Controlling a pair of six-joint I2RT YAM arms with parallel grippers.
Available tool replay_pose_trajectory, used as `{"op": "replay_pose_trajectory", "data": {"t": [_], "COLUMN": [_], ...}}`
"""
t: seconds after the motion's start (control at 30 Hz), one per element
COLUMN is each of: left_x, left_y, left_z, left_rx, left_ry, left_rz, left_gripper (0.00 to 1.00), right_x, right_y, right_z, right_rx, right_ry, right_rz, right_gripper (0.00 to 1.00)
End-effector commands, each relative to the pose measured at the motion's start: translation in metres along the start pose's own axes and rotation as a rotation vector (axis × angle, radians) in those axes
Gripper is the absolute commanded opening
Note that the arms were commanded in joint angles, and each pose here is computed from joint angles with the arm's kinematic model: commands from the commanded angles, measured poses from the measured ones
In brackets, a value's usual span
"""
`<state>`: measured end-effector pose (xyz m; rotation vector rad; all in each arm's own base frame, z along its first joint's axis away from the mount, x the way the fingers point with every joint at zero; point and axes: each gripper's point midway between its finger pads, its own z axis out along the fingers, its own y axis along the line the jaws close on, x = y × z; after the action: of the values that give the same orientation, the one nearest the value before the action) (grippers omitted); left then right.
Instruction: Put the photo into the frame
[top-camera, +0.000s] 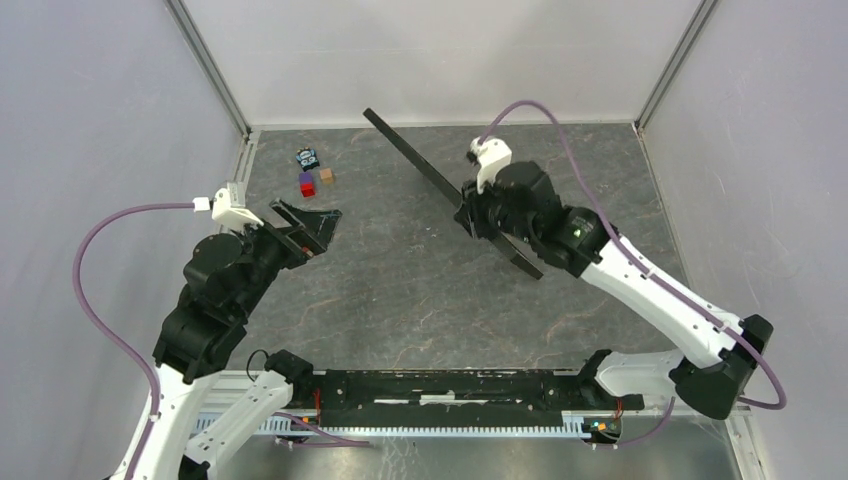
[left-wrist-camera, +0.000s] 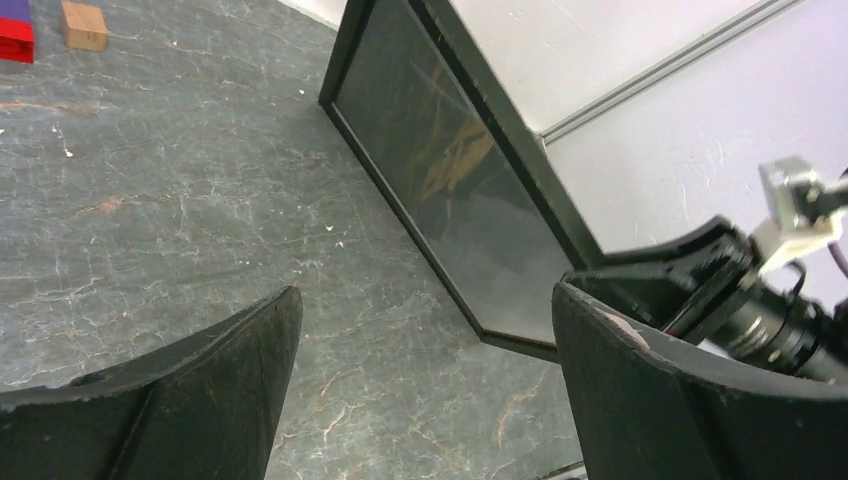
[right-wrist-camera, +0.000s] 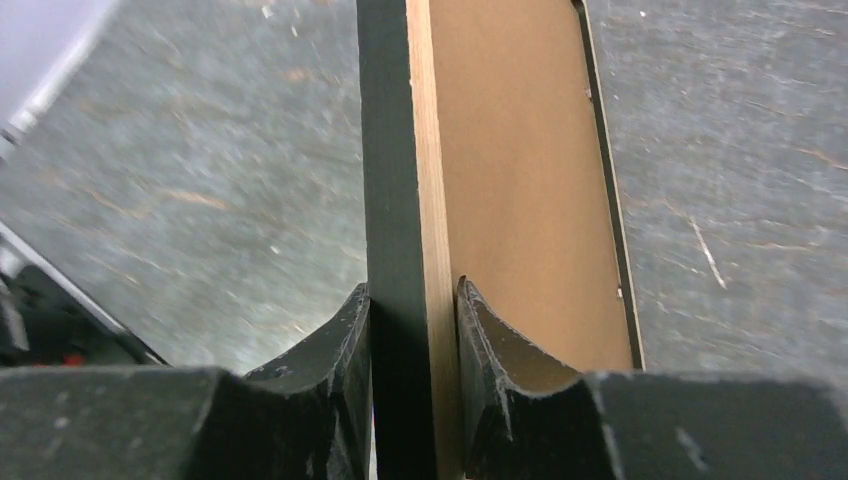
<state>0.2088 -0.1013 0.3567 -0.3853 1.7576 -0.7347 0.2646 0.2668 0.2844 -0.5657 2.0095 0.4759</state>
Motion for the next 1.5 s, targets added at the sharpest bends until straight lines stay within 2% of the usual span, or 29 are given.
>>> {"op": "replay_pose_trajectory", "data": {"t": [0.0,0.17,0.27,0.37,0.53,0.77,0.93,1.07,1.3,1.47], "left_x": [-0.014,-0.017,-0.02,-0.022,-0.027,-0.026,-0.019,-0.016,0.005,0.02], "left_y": [0.0,-0.002,-0.002,-0.002,-0.011,-0.053,-0.082,-0.089,-0.07,-0.043], "left_z": [-0.006,-0.01,-0.01,-0.011,-0.009,0.014,0.036,0.055,0.084,0.096], "left_rx": [-0.01,-0.003,-0.006,-0.006,0.016,0.145,0.252,0.271,0.217,0.147], "left_ry": [-0.037,-0.051,-0.058,-0.064,-0.057,0.05,0.111,0.121,0.149,0.14], "left_rz": [0.062,0.067,0.078,0.092,0.132,0.201,0.169,0.14,0.209,0.264], "left_gripper": [0.99,0.99,0.99,0.99,0.99,0.99,0.99,0.98,0.97,0.97], "right_x": [-0.106,-0.109,-0.095,-0.06,0.019,0.113,0.152,0.172,0.189,0.2], "right_y": [0.035,-0.004,-0.043,-0.077,-0.099,-0.1,-0.088,-0.072,-0.033,-0.022], "right_z": [-0.014,0.001,0.01,0.018,0.03,0.045,0.047,0.054,0.064,0.065], "right_rx": [-0.283,-0.273,-0.234,-0.189,-0.147,-0.12,-0.141,-0.153,-0.25,-0.272], "right_ry": [-0.236,-0.203,-0.2,-0.18,-0.111,-0.01,-0.001,0.035,0.121,0.124], "right_rz": [0.335,0.492,0.59,0.673,0.761,0.767,0.815,0.798,0.705,0.7], "right_gripper": [0.0,0.0,0.0,0.0,0.0,0.0,0.0,0.0,0.0,0.0]}}
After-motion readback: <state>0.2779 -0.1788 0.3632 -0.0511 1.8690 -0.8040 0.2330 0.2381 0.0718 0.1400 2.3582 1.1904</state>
